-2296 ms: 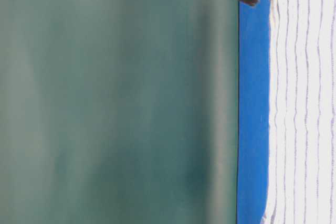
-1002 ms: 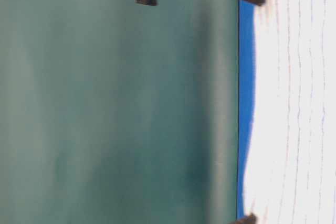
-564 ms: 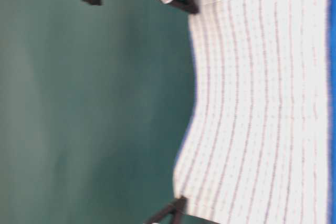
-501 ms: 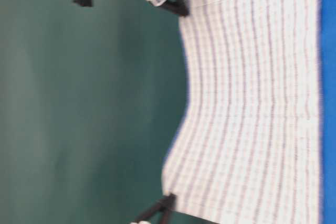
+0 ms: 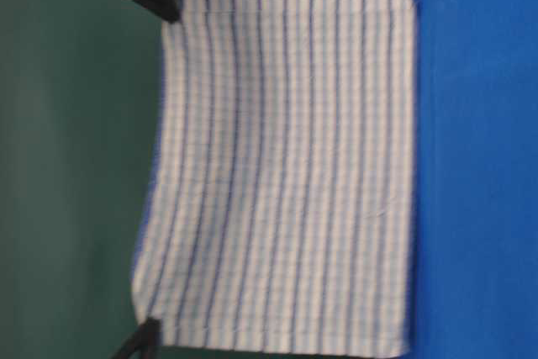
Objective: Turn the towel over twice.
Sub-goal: 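Lift the pinched far edge up and away with both grippers, then swing the towel down toward the near side and lay it flat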
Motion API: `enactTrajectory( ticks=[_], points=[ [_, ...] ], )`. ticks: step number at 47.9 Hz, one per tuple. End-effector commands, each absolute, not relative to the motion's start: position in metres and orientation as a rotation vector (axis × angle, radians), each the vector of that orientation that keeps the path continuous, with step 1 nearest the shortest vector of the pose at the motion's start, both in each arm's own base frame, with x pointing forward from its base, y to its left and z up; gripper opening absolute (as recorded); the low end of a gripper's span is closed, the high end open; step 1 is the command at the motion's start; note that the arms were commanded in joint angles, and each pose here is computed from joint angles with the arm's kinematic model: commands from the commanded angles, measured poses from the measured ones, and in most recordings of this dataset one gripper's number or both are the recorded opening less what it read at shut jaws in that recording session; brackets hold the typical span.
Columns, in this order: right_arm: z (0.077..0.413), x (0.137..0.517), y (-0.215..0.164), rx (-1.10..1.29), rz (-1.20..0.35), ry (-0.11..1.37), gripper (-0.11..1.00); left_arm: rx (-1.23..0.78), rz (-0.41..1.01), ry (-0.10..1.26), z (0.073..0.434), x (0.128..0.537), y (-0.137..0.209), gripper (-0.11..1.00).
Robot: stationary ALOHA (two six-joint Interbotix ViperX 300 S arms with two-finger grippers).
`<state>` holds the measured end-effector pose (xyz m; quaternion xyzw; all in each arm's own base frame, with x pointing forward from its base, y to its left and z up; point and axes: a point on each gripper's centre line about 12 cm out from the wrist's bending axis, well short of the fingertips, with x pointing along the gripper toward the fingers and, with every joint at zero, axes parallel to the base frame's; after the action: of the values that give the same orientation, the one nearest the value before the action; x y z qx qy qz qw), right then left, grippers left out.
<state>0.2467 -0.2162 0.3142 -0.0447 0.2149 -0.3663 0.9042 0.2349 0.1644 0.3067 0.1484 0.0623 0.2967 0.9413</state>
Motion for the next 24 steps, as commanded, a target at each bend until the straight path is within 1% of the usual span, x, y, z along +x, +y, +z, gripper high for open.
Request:
enactTrajectory(
  ticks=[1,6,13,24],
  points=[
    [0.332,0.244,-0.202,-0.113,-0.744,0.400,0.07,0.311,0.597,0.068,0.326,0.230,0.156,0.04],
    [0.332,0.243,-0.183,-0.116,-0.723,0.422,0.07,0.305,0.555,0.068,0.325,0.228,0.141,0.05],
    [0.321,0.241,-0.149,-0.108,-0.689,0.529,0.07,0.294,0.470,0.094,0.311,0.230,0.118,0.04],
    [0.300,0.245,-0.089,-0.099,-0.578,0.708,0.07,0.283,0.372,0.162,0.258,0.227,0.092,0.05]
  ],
)
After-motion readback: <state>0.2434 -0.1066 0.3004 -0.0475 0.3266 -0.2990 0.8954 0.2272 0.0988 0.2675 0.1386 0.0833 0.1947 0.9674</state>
